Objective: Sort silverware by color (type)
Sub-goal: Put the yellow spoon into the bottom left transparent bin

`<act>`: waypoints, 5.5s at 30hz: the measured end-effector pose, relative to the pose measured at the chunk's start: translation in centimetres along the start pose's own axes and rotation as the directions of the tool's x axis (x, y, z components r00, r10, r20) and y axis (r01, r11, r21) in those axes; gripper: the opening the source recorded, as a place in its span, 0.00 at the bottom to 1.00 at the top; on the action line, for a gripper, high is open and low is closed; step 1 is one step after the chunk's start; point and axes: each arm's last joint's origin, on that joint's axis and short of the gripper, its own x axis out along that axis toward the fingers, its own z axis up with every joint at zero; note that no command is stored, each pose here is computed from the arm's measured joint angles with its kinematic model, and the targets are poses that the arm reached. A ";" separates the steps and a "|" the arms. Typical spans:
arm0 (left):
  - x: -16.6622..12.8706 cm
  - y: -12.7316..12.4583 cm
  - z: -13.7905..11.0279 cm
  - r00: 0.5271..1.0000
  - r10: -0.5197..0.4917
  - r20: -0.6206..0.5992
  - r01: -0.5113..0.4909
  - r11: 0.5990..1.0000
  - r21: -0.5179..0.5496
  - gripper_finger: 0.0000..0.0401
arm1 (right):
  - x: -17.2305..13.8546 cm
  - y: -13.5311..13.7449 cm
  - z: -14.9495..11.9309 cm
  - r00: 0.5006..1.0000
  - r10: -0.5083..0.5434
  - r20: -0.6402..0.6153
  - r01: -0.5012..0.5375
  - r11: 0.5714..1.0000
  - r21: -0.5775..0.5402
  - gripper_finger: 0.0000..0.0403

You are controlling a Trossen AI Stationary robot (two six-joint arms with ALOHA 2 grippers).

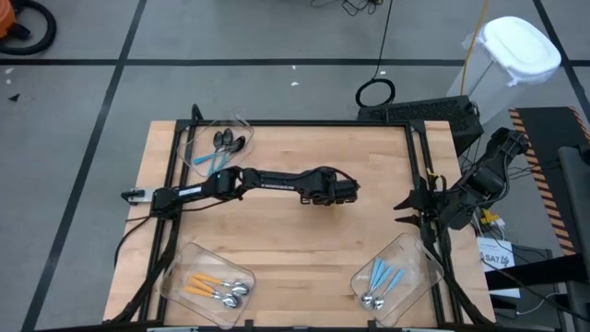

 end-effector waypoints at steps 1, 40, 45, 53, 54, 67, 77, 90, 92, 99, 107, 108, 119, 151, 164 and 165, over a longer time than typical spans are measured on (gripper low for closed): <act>-0.1 0.0 0.0 1.000 0.001 0.000 -0.001 1.000 -0.003 0.43 | 0.0 0.0 0.0 1.000 0.000 0.000 0.000 1.000 -0.015 0.37; 0.5 -0.8 -0.2 0.994 -0.083 0.073 0.101 0.950 -0.296 0.43 | -0.1 -0.5 -0.4 0.999 -0.031 -0.033 0.028 0.996 -0.088 0.37; -2.1 -0.8 1.6 0.995 -0.080 0.066 0.096 0.953 -0.287 0.42 | -0.1 -0.5 -0.4 0.999 -0.031 -0.033 0.028 0.996 -0.087 0.37; -4.9 -0.9 4.1 0.991 -0.129 -0.028 0.113 0.938 -0.327 0.28 | -0.1 -0.6 -0.3 0.996 -0.086 0.012 0.087 0.992 -0.088 0.37; -5.1 -1.0 4.3 0.988 -0.149 -0.043 0.126 0.933 -0.337 0.27 | -0.1 -0.6 -0.3 0.995 -0.098 0.021 0.099 0.991 -0.088 0.37; -3.5 -0.8 3.8 0.991 -0.112 -0.068 0.085 0.944 -0.318 0.24 | 0.0 -0.9 -0.1 0.990 -0.138 0.037 0.140 0.989 -0.056 0.37; -1.6 -2.4 4.4 0.962 -0.267 0.063 0.274 0.932 -0.236 0.24 | 0.0 -0.9 -0.1 0.990 -0.139 0.037 0.140 0.989 -0.045 0.37; 1.3 -0.6 2.2 0.995 -0.091 -0.033 0.087 0.988 -0.127 0.24 | 0.0 -1.0 -0.1 0.990 -0.141 0.032 0.142 0.989 -0.031 0.37; 1.0 -0.3 1.6 0.998 -0.051 -0.044 0.047 0.994 -0.095 0.24 | 0.0 -1.0 -0.2 0.989 -0.143 0.027 0.144 0.989 -0.030 0.37; -2.0 0.1 -0.7 0.996 0.010 -0.084 -0.004 0.997 0.073 0.24 | 0.0 -1.1 -0.3 0.989 -0.150 0.020 0.151 0.988 -0.039 0.37; -5.4 0.5 -0.1 0.993 0.051 -0.103 -0.031 0.982 0.187 0.24 | 0.0 -1.1 -0.2 0.989 -0.150 0.021 0.150 0.988 -0.042 0.37; -6.1 0.6 0.4 0.992 0.047 -0.116 -0.021 0.976 0.218 0.25 | 0.0 -1.1 -0.2 0.989 -0.149 0.022 0.150 0.988 -0.041 0.37; -3.7 1.5 3.2 0.967 0.109 -0.229 -0.009 0.918 0.396 0.53 | 0.0 -1.1 -0.3 0.989 -0.148 0.016 0.148 0.988 -0.042 0.37; 1.0 2.0 0.3 0.966 0.181 -0.183 -0.033 0.793 0.608 0.08 | 0.0 -1.0 -0.3 0.991 -0.131 0.003 0.130 0.988 0.085 0.37; -1.1 1.4 0.4 0.979 0.133 -0.152 0.005 0.738 0.674 0.08 | -0.2 -0.7 0.1 0.997 -0.082 0.008 0.076 0.958 0.275 0.37; -1.4 1.4 0.3 0.979 0.131 -0.153 0.007 0.734 0.679 0.08 | -0.3 -0.7 0.2 0.998 -0.059 0.001 0.056 0.952 0.300 0.37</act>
